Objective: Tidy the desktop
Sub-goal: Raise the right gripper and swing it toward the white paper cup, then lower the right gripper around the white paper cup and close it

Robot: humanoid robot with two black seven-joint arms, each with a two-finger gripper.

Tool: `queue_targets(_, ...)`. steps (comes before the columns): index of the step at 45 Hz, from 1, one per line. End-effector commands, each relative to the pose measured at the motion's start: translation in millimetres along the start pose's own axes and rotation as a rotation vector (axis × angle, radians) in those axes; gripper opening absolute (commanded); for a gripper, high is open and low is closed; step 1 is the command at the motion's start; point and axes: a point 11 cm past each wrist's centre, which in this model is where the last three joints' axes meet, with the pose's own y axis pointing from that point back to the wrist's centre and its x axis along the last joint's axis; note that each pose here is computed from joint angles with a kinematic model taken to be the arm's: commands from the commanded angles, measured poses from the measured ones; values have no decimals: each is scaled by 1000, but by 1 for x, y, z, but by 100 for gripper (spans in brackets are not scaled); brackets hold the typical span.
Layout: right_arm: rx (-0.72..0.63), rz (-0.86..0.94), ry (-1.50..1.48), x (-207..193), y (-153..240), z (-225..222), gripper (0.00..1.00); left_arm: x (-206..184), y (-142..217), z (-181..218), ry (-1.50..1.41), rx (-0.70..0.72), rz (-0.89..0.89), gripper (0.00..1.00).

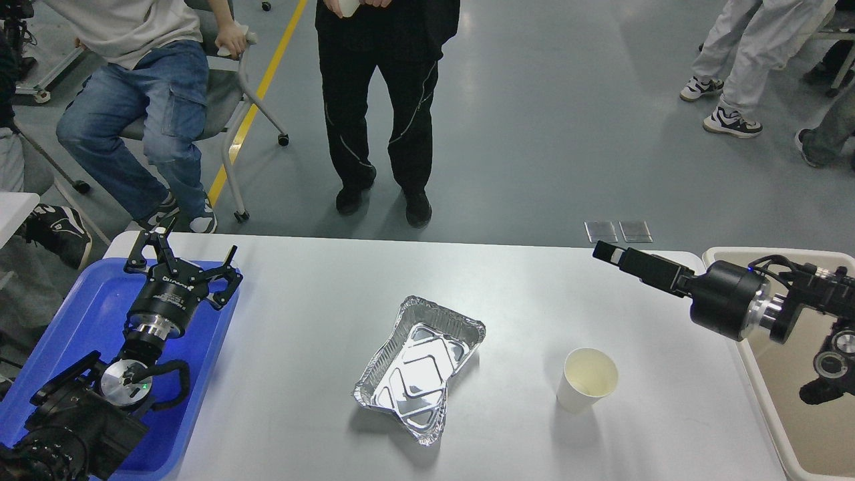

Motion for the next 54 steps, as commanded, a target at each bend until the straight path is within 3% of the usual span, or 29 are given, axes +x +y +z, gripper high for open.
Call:
queue_targets(1, 25, -97, 226, -8, -1, -9, 100, 0, 0, -1, 1, 1, 0, 100)
queue_targets(36, 75, -318, 478, -62, -7, -4, 99, 0, 0, 0, 0, 0, 0, 100)
queue_targets(54, 22, -355, 540, -79, -22, 30, 99, 0, 0, -1, 1, 1, 0, 100)
